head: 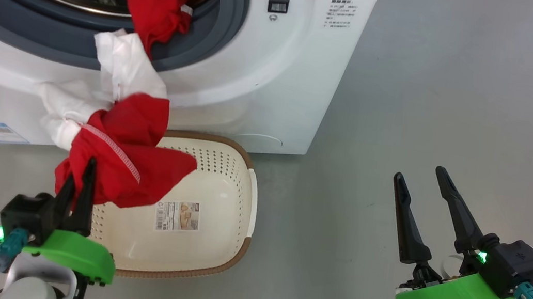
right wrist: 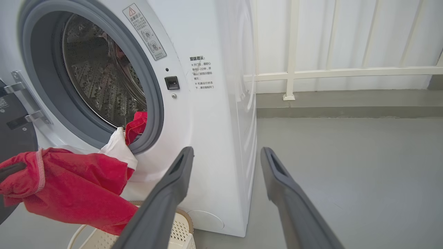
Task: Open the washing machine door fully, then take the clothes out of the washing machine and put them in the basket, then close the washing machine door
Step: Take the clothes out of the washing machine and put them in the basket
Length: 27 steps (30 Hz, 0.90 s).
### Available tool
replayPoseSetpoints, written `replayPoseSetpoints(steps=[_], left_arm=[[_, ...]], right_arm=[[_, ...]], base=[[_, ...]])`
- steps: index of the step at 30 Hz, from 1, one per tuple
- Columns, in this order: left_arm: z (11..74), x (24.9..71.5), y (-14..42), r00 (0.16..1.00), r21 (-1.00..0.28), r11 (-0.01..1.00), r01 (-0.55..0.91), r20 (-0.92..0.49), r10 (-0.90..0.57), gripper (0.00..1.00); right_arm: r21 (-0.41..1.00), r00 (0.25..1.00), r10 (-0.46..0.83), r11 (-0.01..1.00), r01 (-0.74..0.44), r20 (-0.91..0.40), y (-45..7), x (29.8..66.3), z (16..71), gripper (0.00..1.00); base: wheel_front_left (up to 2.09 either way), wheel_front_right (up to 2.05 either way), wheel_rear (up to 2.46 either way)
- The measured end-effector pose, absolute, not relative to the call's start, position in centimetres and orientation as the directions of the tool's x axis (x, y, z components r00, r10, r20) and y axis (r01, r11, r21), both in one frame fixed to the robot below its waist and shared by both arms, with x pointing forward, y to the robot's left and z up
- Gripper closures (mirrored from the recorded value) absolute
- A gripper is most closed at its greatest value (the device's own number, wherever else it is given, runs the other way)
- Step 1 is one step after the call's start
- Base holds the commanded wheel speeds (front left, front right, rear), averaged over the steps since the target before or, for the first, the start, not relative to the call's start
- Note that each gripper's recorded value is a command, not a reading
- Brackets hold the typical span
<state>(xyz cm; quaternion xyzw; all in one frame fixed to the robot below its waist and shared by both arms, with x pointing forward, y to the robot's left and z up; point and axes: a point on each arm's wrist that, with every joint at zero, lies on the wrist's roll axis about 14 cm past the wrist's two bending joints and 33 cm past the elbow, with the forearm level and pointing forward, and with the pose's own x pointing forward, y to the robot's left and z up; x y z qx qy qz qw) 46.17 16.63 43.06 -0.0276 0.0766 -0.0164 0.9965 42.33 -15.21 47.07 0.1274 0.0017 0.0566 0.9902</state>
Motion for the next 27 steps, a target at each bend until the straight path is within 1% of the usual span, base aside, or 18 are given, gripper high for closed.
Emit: replayPoseSetpoints(steps=[14,20,27], left_arm=[[35.7,47.4,15.1,0.936,-0.099,0.994,0.039,-0.346,-0.071,1.0],[33.2,47.1,14.5,0.906,-0.122,0.992,0.038,-0.415,-0.085,1.0],[30.0,46.2,13.4,0.851,-0.16,0.986,0.054,-0.509,-0.13,1.0]], right_arm=[[0.25,0.995,0.099,0.964,-0.089,-0.026,-15.8,43.4,45.4,0.0],[0.249,0.995,0.093,0.965,-0.081,-0.038,-16.0,43.8,44.8,0.0],[0.245,0.995,0.081,0.967,-0.063,-0.064,-16.5,43.8,43.8,0.0]], base=[[0.0,0.0,0.0],[0.0,0.0,0.0],[0.0,0.0,0.0]])
